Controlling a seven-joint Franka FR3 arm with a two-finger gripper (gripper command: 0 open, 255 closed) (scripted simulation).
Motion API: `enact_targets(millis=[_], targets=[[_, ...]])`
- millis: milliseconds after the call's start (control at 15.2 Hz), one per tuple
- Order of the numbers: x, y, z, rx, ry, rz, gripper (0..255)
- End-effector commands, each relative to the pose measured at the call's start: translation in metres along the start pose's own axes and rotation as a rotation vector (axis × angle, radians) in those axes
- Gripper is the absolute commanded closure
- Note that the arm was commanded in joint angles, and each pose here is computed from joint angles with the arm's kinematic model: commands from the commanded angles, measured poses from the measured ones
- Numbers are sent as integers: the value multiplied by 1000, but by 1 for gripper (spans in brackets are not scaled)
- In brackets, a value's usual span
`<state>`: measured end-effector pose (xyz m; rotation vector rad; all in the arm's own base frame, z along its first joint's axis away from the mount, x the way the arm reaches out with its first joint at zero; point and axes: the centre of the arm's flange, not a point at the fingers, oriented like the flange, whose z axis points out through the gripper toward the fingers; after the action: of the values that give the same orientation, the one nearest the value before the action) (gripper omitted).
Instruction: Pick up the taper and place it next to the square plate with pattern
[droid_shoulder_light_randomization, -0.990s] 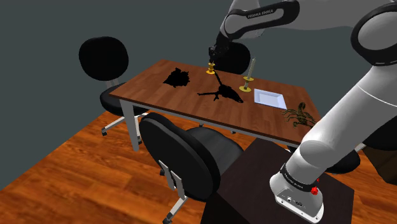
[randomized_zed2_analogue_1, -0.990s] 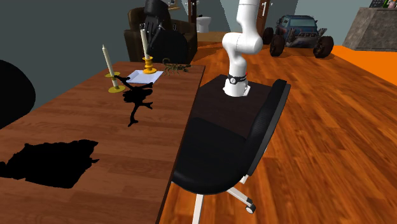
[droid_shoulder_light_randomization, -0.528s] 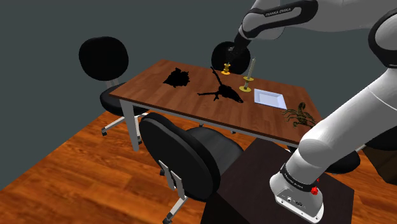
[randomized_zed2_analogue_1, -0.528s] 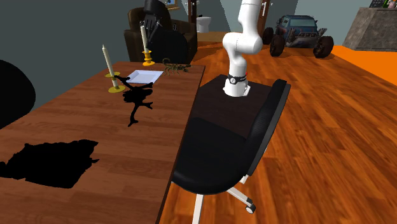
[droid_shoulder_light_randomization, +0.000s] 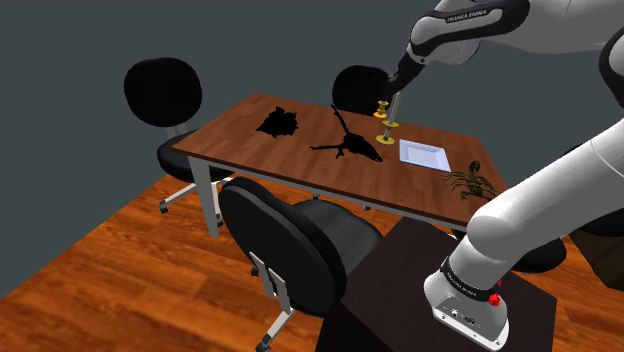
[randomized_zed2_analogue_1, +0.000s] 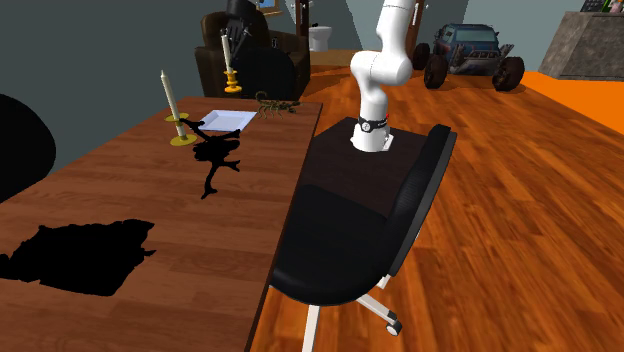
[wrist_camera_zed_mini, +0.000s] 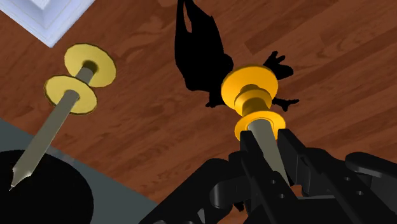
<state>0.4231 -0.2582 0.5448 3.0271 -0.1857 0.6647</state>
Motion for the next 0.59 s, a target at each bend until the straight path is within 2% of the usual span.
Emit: enact_targets(millis=[0, 528], targets=[[-14, 24, -5, 1, 0, -2, 255], [-65, 114, -27, 1, 0, -2, 255]])
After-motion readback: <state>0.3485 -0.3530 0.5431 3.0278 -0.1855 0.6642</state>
